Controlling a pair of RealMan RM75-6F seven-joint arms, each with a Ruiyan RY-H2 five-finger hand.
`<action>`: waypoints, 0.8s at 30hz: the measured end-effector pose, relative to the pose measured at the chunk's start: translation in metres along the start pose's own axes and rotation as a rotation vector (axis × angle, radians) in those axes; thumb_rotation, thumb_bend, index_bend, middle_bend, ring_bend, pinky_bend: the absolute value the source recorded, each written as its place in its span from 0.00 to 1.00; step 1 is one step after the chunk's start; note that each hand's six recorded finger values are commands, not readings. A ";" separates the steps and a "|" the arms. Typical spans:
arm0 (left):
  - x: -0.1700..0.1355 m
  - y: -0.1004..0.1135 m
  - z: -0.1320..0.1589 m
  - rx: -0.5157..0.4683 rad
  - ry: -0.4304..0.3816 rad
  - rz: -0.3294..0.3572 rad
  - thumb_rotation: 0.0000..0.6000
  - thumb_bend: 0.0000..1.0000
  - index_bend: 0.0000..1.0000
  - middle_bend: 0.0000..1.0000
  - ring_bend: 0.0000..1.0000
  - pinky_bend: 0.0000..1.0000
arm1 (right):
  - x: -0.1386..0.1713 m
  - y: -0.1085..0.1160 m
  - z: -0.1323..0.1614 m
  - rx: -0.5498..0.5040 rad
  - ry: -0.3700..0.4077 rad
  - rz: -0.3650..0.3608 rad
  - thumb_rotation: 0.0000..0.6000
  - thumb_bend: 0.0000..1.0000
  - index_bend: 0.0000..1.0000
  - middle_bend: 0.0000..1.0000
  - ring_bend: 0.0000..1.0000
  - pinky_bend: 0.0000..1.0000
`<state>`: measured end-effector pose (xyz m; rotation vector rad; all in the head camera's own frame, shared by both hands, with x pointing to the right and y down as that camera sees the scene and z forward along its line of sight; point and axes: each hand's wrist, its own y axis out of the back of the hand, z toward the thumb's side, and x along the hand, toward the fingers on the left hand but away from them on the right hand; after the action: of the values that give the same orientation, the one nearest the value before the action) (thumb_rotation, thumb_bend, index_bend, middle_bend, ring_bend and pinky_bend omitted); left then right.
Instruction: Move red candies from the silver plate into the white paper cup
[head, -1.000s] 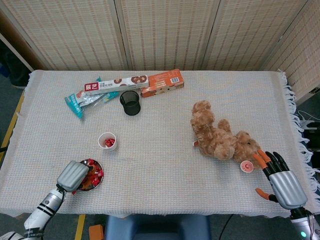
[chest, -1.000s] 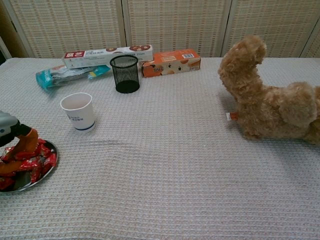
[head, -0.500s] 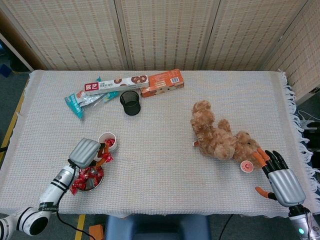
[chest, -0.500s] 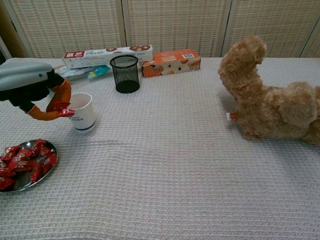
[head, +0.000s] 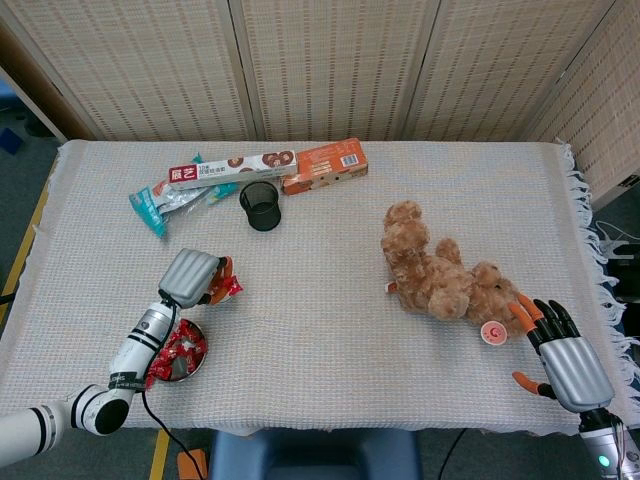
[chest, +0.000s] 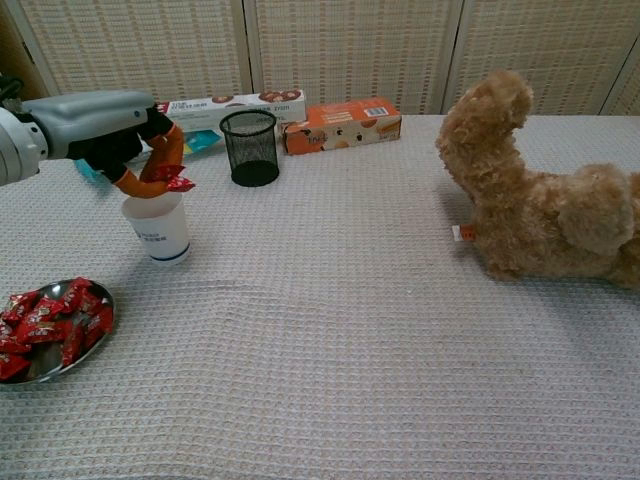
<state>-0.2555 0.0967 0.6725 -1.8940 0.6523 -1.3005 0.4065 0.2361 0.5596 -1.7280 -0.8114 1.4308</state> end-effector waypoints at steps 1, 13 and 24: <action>0.001 -0.002 -0.006 0.009 0.018 -0.007 1.00 0.48 0.62 0.65 0.89 1.00 | 0.000 0.000 0.000 0.000 0.000 0.002 1.00 0.06 0.00 0.00 0.00 0.00; 0.001 -0.015 -0.029 0.101 0.065 -0.056 1.00 0.47 0.49 0.53 0.89 1.00 | -0.001 -0.002 0.002 0.002 0.000 0.004 1.00 0.06 0.00 0.00 0.00 0.00; 0.001 -0.011 -0.027 0.109 0.052 -0.033 1.00 0.46 0.15 0.24 0.88 1.00 | -0.001 -0.001 0.002 0.001 0.002 0.003 1.00 0.06 0.00 0.00 0.00 0.00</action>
<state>-0.2798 0.0949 0.6882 -1.7950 0.5668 -1.3818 0.4047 0.2365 0.5609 -1.7305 -0.8072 1.4316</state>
